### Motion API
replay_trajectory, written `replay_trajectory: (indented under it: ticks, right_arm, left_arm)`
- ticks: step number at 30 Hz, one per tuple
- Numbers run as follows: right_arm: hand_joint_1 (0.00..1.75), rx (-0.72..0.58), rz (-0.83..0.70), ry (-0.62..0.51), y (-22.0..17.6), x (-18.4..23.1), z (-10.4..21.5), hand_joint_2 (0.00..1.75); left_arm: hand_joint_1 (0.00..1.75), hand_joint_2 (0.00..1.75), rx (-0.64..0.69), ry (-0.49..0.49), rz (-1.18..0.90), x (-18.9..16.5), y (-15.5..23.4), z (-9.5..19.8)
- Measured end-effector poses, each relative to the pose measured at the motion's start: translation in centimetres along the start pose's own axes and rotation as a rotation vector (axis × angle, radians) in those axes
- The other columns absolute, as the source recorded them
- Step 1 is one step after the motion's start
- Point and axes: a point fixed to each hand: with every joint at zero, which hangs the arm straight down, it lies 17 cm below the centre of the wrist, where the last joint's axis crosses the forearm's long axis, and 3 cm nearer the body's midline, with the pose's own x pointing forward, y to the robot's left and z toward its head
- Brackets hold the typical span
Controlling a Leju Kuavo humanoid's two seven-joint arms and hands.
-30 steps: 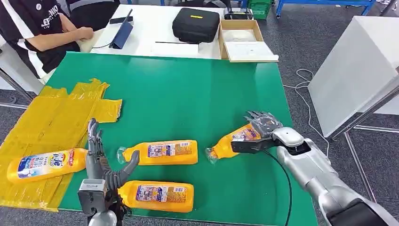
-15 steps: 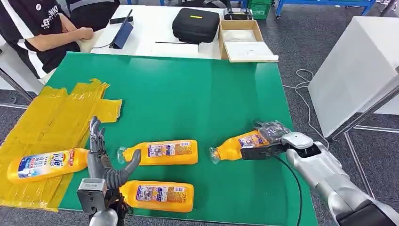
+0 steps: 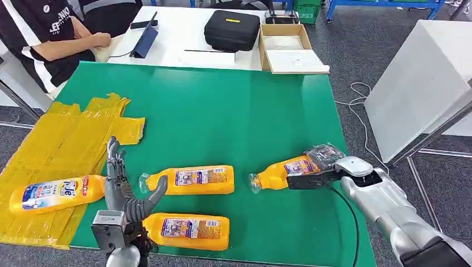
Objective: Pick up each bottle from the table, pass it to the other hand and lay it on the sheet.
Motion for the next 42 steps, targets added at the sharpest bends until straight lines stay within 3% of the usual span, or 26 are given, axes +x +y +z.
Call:
replay_trajectory:
  ticks: [6,11,15,21,32,38,42]
  right_arm:
    - [1.75,-0.015,0.014,0.001,-0.1,-0.1,0.0,1.75]
    - [1.75,-0.223,0.03,0.021,-4.0,3.9,-1.7,1.75]
    - [1.75,-0.235,0.025,0.021,-4.3,4.5,-1.9,1.75]
    - [1.75,-0.375,-0.078,0.057,-6.9,5.7,-1.9,1.75]
    - [1.75,-0.652,-0.14,0.158,-12.5,6.7,0.6,1.75]
    - [1.75,-0.843,-0.264,0.097,-15.7,9.0,2.7,1.75]
    - [1.75,-0.877,-0.317,0.073,-16.6,10.5,3.1,1.75]
  left_arm:
    - [0.0,1.75,0.004,-0.004,0.002,-0.2,0.0,-0.1]
    - [0.0,1.75,0.013,0.003,-0.027,-0.2,0.5,0.5]
    - [0.0,1.75,0.015,0.005,-0.03,-0.2,0.6,0.6]
    - [0.0,1.75,0.008,0.008,-0.055,0.1,0.8,0.7]
    - [0.0,1.75,-0.032,0.021,-0.08,-0.1,0.2,0.4]
    - [0.0,1.75,-0.087,0.049,-0.017,-0.3,-1.1,0.1]
    - [0.0,1.75,-0.095,0.048,0.003,-0.2,-1.4,-0.3]
